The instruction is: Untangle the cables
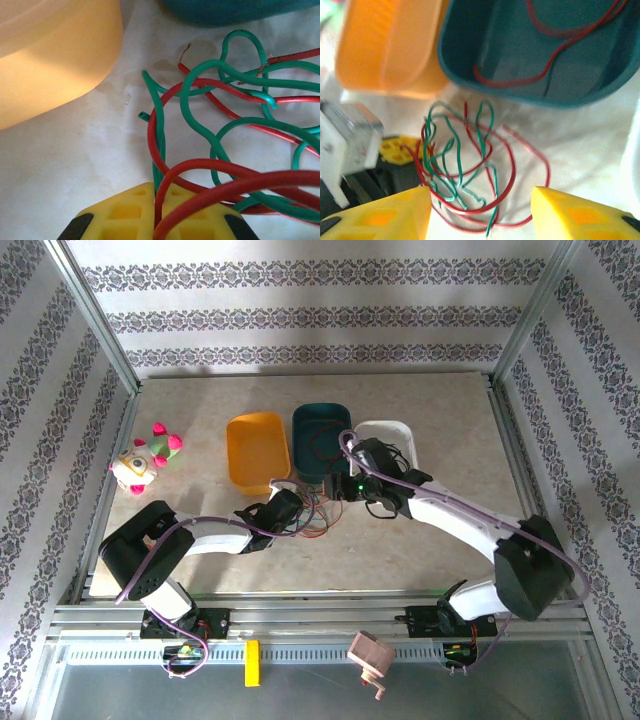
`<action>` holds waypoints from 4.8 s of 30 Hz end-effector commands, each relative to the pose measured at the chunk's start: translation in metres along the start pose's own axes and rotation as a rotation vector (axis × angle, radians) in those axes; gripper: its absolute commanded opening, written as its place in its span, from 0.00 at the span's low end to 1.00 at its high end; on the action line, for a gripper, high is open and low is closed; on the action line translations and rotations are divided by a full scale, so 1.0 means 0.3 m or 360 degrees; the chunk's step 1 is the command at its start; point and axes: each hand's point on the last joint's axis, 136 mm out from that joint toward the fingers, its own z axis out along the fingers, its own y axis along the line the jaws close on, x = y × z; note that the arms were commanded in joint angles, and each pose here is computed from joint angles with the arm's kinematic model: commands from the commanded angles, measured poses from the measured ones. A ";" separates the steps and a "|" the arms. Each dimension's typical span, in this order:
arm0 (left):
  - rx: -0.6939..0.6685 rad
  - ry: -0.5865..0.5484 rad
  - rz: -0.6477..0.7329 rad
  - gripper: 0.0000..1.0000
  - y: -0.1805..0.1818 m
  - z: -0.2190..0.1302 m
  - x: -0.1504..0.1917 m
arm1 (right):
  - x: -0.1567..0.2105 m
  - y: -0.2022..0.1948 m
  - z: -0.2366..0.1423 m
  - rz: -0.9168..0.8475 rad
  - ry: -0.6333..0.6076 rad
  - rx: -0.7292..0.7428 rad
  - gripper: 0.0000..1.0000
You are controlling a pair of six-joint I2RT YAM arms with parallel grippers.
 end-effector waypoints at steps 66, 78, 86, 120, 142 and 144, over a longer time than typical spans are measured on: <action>0.0048 0.0015 0.0064 0.49 0.003 0.028 0.057 | -0.540 -0.146 -1.065 0.0475 -0.1817 -0.0186 0.00; 0.0057 -0.0022 0.0041 0.50 0.013 0.007 0.056 | -0.724 -0.018 -1.057 0.0351 -0.1783 -0.0501 0.00; 0.0054 -0.0024 0.0039 0.50 0.013 0.005 0.053 | -0.852 0.062 -1.127 0.0320 -0.1866 -0.0689 0.00; 0.0045 -0.0015 0.0042 0.53 0.013 0.006 0.051 | -1.019 0.036 -0.696 0.0324 -0.1530 -0.0651 0.00; 0.0030 -0.0016 0.0052 0.55 0.014 0.000 0.048 | -0.509 -0.285 0.087 0.0480 -0.0552 0.0313 0.00; 0.0020 -0.0024 0.0048 0.55 0.018 -0.004 0.047 | -0.505 -0.311 0.093 0.0475 -0.0525 0.0425 0.00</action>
